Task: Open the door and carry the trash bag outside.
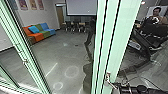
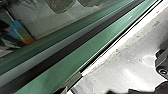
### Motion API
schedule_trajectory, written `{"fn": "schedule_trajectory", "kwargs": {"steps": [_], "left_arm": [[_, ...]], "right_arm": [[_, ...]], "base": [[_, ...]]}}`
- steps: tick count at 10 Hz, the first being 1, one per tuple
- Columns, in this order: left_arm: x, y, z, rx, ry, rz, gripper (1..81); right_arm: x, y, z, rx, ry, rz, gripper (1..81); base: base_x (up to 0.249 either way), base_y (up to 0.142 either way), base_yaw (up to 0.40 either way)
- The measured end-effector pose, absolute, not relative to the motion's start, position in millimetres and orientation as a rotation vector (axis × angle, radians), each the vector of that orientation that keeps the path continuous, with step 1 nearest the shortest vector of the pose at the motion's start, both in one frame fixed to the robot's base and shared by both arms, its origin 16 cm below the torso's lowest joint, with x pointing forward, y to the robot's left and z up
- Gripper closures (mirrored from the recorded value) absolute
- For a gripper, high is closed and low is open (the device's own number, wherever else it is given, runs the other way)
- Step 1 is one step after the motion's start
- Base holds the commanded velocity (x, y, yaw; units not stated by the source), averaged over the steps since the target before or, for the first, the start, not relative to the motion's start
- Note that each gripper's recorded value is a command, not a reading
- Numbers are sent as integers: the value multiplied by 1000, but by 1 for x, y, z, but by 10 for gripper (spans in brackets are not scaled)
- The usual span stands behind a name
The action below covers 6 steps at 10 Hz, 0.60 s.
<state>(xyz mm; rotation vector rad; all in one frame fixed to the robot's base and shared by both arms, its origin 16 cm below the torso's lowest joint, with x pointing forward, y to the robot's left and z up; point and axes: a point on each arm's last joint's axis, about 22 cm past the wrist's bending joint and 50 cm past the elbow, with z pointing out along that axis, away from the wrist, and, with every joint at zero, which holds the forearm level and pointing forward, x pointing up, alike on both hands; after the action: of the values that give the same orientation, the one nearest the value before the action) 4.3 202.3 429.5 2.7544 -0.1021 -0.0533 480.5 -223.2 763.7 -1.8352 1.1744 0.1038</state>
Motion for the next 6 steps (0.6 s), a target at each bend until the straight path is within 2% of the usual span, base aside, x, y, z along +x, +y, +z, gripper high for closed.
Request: {"fn": "schedule_trajectory", "kwargs": {"steps": [6], "left_arm": [[3, 202, 430, 2755, -102, -54, 811]], "right_arm": [[486, -227, 763, -1879, 1125, 63, 10]], "base": [[0, 0, 0]]}}
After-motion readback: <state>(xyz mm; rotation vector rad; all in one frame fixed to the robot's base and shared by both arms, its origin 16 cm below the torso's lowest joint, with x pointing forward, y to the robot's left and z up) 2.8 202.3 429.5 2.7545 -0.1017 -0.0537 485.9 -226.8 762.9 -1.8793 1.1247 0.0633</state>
